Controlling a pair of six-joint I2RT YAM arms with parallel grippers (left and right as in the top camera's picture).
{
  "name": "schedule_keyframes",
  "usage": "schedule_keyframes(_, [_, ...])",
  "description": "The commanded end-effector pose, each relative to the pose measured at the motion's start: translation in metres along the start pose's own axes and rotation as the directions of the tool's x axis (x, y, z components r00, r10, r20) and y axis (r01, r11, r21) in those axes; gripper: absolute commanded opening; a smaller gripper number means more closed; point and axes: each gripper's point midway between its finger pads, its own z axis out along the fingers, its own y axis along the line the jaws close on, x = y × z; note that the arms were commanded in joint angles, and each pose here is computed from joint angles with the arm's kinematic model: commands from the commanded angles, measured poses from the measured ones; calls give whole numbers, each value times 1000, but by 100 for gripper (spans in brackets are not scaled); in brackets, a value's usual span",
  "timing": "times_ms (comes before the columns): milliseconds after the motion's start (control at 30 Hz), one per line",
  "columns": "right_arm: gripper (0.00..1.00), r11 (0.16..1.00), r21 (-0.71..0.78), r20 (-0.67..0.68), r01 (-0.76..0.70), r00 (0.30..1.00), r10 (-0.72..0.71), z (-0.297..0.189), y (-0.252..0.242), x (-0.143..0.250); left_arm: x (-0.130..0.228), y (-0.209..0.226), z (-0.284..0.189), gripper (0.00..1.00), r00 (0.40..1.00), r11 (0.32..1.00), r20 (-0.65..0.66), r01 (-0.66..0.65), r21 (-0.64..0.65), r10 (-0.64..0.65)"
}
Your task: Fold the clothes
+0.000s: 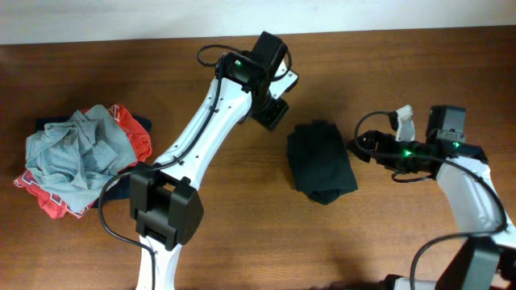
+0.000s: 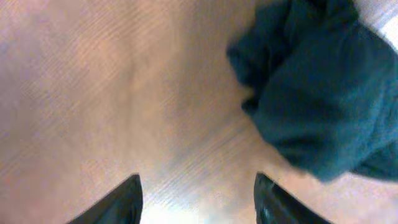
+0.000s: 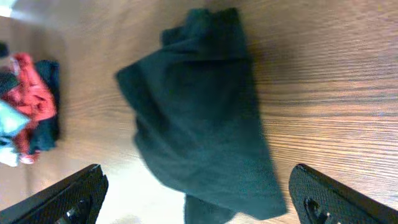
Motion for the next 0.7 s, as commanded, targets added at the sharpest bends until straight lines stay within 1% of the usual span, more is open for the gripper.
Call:
schedule_keyframes(0, [98,996,82,-35,46,998,-44,12,-24,1,12,21,-38,57,995,994,12,96,-57,-96])
schedule_keyframes(33, [98,992,120,-46,41,998,-35,18,-35,1,19,30,-49,57,992,988,5,122,-96,-123])
schedule_keyframes(100, [98,990,129,-59,48,997,-41,27,-45,1,35,48,-80,57,983,966,19,185,-183,-185])
schedule_keyframes(200, [98,990,118,-81,78,994,-69,44,-54,2,51,65,-130,56,958,924,102,286,-255,-268])
schedule_keyframes(267, [98,991,112,-108,77,992,-65,58,-59,7,57,69,-168,57,936,908,196,336,-251,-292])
schedule_keyframes(333, [98,992,96,-135,79,989,-66,69,-58,13,63,71,-193,57,920,900,259,358,-248,-295])
schedule_keyframes(367, [98,993,79,-146,85,987,-73,73,-56,15,65,71,-203,60,910,895,284,373,-245,-301])
schedule_keyframes(400, [98,992,46,-162,115,981,-106,78,-50,19,67,71,-211,61,901,891,305,387,-240,-309])
schedule_keyframes(467, [98,990,24,-176,140,975,-134,84,-44,23,69,68,-219,62,892,891,324,397,-222,-316])
schedule_keyframes(533, [97,988,14,-189,156,970,-151,88,-38,26,67,61,-215,64,894,906,315,384,-177,-318])
schedule_keyframes(633, [94,985,5,-207,173,964,-169,93,-31,30,65,50,-193,64,909,926,264,360,-112,-321])
schedule_keyframes(667, [93,984,7,-213,175,962,-170,93,-30,32,63,47,-183,64,921,938,245,333,-92,-303])
